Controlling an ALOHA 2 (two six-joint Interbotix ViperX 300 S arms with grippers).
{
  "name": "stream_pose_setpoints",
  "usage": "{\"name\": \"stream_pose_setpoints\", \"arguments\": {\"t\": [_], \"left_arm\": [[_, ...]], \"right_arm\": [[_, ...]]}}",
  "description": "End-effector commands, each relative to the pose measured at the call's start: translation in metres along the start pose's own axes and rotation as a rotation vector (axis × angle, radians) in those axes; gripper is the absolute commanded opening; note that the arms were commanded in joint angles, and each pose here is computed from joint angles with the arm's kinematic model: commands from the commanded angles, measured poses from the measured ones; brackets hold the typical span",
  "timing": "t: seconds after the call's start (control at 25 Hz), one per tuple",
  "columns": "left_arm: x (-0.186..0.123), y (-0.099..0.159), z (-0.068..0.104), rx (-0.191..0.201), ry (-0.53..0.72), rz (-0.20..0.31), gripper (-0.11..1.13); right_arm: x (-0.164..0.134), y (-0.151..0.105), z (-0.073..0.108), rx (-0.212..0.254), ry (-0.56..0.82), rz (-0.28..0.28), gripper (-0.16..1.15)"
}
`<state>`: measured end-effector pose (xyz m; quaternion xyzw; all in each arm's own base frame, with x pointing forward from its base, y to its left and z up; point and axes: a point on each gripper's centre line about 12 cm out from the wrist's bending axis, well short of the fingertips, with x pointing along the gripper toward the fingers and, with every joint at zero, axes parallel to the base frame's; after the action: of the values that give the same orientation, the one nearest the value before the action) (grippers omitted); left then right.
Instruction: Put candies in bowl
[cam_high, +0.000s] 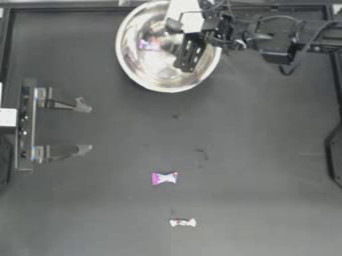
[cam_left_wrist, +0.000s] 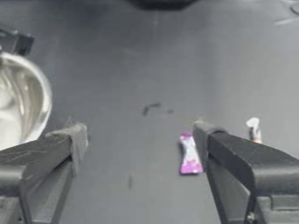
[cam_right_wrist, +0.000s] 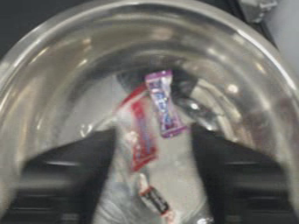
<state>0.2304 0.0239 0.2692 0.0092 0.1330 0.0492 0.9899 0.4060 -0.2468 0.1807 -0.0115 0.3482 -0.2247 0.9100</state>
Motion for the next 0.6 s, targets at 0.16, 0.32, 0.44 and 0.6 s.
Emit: {"name": "stream_pose_setpoints", "arguments": {"t": [0.16, 0.32, 0.44, 0.6], "left_arm": [[0.002, 0.000, 0.003, 0.000, -0.006, 0.001, 1.01], [0.002, -0.001, 0.003, -0.001, 0.006, -0.004, 1.01], [0.001, -0.001, 0.004, 0.000, 0.010, -0.006, 1.02], [0.001, 0.000, 0.004, 0.000, 0.010, -0.004, 1.02]], "right_arm": [[-0.023, 0.001, 0.023, 0.001, -0.071, -0.004, 0.98], [-0.051, 0.016, 0.039, -0.013, -0.137, 0.019, 0.99], [-0.076, 0.027, 0.046, -0.029, -0.198, 0.037, 0.99], [-0.118, 0.044, 0.052, -0.029, -0.304, 0.069, 0.99]]}}
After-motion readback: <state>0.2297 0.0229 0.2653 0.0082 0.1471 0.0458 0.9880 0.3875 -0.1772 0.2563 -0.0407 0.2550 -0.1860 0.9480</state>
